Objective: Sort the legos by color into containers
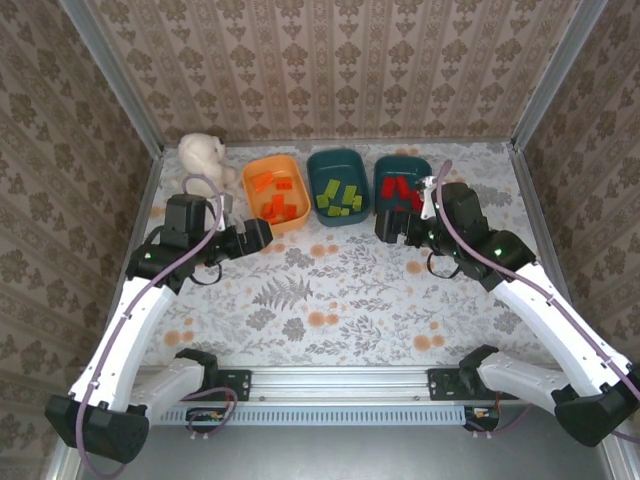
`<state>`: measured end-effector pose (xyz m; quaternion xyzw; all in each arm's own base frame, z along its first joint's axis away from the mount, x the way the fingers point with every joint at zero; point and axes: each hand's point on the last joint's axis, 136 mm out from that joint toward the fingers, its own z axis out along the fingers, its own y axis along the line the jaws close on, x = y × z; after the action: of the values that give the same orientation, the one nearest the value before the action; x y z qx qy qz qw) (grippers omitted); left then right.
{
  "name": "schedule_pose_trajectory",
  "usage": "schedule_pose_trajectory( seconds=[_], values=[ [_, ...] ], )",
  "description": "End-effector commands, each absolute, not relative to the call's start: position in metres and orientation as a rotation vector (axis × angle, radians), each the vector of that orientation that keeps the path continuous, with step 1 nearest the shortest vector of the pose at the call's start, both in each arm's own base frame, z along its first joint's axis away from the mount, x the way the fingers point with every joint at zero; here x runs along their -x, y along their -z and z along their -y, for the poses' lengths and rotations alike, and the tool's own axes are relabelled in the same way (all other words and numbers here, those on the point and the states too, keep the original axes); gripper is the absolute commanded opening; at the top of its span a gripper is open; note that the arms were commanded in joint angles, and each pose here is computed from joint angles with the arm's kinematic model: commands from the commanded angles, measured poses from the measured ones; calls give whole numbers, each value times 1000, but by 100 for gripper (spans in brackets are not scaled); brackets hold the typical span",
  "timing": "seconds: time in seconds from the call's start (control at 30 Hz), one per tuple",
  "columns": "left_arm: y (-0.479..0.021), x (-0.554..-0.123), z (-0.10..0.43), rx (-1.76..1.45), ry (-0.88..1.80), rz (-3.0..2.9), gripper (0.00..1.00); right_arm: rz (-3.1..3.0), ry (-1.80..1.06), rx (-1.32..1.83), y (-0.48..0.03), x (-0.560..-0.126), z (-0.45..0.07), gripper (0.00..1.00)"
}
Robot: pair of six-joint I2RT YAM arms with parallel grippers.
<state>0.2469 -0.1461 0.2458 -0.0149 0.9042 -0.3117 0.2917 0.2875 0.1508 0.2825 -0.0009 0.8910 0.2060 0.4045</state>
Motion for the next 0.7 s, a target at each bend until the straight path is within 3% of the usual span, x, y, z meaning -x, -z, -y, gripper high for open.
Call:
schedule_pose_trajectory(
  seconds=[0.0,0.13,0.33,0.43,0.53,0.67],
  values=[
    [-255,-253,134,66,759,-2347,100,-2253,-282,-144,-288,-298,-112,100],
    [-251,-277,38,397,126,-2269,100,-2110,-2,-325,-296,-332,-53,100],
    [-212,-303,-52,533,-246,-2075,100,-1826,417,-480,-260,-348,28,100],
    [-172,-320,-59,373,-362,-2110,100,-1918,618,-415,-212,-349,48,100],
    [-127,-339,-49,232,-303,-2217,100,-2019,629,-331,-169,-353,52,100],
    [-112,-368,-47,243,-230,-2162,100,-2023,530,-270,-132,-363,46,100]
  ],
)
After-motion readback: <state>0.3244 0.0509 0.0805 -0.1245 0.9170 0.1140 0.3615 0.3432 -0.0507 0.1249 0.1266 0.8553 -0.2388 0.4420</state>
